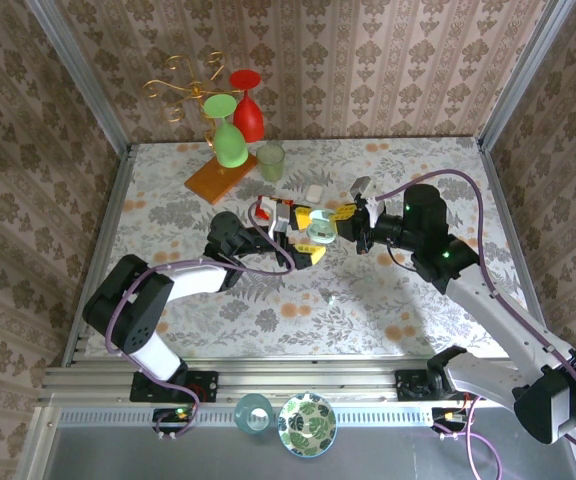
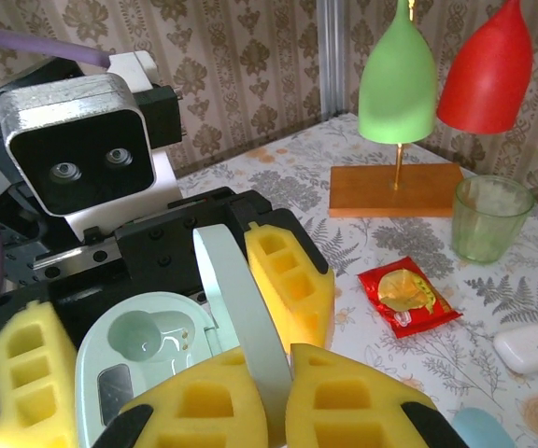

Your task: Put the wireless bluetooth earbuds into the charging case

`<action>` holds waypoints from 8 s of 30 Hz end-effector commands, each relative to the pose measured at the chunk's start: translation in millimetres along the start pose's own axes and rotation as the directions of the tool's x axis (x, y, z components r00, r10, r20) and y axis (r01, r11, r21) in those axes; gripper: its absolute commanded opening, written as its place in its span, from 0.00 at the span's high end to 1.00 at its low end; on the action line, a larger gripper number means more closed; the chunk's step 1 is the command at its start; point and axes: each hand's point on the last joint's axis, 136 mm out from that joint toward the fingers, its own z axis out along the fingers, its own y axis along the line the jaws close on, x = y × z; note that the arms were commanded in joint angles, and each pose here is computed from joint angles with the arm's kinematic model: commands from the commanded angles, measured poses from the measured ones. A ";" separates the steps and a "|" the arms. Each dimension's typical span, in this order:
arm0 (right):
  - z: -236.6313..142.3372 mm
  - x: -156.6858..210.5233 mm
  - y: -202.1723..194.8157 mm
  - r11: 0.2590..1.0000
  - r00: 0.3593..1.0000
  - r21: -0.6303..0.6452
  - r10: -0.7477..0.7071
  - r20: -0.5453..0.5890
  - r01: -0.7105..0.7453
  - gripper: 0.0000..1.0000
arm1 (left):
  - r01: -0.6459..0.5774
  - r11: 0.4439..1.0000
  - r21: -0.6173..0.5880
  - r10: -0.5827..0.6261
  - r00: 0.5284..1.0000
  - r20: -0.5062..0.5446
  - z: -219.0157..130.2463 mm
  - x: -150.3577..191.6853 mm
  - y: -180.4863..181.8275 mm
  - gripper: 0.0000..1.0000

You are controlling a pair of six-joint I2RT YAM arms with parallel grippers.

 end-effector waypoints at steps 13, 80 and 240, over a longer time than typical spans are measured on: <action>-9.2 -20.3 5.3 0.999 0.998 0.046 -0.030 0.063 0.027 1.00 | -0.074 0.996 -0.045 0.075 0.997 0.023 -4.3 -4.7 -3.6 0.02; -1.9 3.2 13.4 0.993 0.993 0.004 -0.115 -0.001 0.115 1.00 | -0.019 0.998 0.067 0.018 1.000 0.015 -0.8 -10.6 -27.3 0.70; 14.2 154.6 -28.6 0.524 0.438 0.492 0.852 -0.288 -0.695 0.79 | -0.086 0.977 -0.195 0.087 0.996 0.000 -61.0 1.3 11.0 0.73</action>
